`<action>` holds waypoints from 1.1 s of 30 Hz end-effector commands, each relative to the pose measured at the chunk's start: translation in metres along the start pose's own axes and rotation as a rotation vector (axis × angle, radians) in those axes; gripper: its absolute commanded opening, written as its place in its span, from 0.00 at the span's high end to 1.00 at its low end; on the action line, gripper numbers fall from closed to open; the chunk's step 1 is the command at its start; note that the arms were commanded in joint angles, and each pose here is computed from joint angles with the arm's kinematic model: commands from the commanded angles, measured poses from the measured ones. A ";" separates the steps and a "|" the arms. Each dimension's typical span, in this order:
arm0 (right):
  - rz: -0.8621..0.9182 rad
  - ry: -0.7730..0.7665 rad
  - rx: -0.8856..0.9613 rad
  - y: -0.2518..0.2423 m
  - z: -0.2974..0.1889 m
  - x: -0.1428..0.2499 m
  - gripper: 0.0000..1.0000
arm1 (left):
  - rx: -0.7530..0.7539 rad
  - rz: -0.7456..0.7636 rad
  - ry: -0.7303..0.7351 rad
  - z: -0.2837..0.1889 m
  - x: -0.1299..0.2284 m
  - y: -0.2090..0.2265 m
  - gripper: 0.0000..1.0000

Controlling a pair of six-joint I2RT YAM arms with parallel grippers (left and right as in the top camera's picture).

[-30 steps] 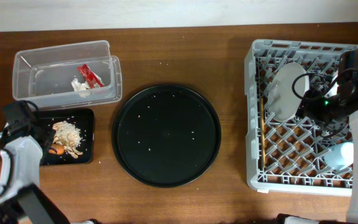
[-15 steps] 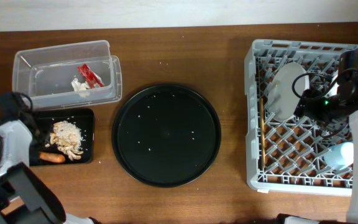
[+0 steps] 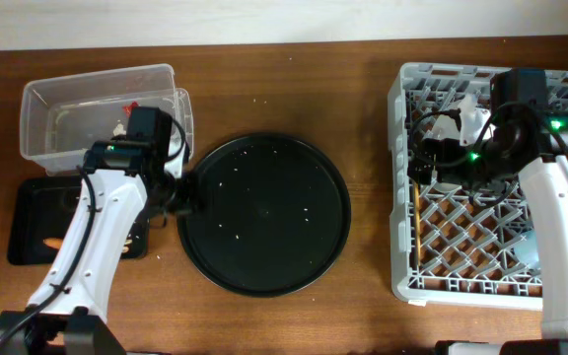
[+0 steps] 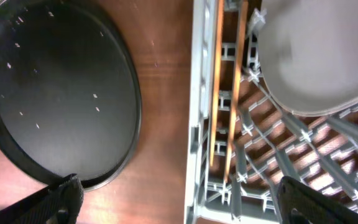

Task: Sort waste into correct bins and load items into the dishwasher rack

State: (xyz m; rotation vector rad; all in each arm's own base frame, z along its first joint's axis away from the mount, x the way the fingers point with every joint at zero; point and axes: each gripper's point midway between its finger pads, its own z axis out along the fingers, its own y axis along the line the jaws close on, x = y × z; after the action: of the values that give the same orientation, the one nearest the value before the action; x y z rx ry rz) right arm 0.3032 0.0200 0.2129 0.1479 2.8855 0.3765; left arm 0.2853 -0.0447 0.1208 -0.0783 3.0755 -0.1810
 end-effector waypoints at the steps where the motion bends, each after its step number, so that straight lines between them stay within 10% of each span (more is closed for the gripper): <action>1: 0.005 0.084 0.043 -0.008 0.003 0.021 0.02 | 0.000 0.018 0.125 -0.005 0.029 0.009 0.01; 6: 0.008 0.077 0.042 -0.013 0.016 0.050 0.02 | 0.013 0.034 -0.004 -0.027 0.023 0.005 0.01; 18: -0.058 -0.524 0.037 -0.014 -0.018 0.100 0.02 | 0.105 0.078 -0.746 -0.079 0.064 0.004 0.01; 33: -0.061 -0.535 0.042 -0.015 -0.021 0.101 0.02 | 0.106 0.079 -0.754 -0.082 0.069 0.004 0.01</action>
State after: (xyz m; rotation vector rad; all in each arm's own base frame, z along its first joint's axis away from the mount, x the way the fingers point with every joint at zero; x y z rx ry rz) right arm 0.2000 0.0165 0.2102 0.1290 2.3604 0.2388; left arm 0.2120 -0.0341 0.2006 -0.0026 2.3006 -0.2304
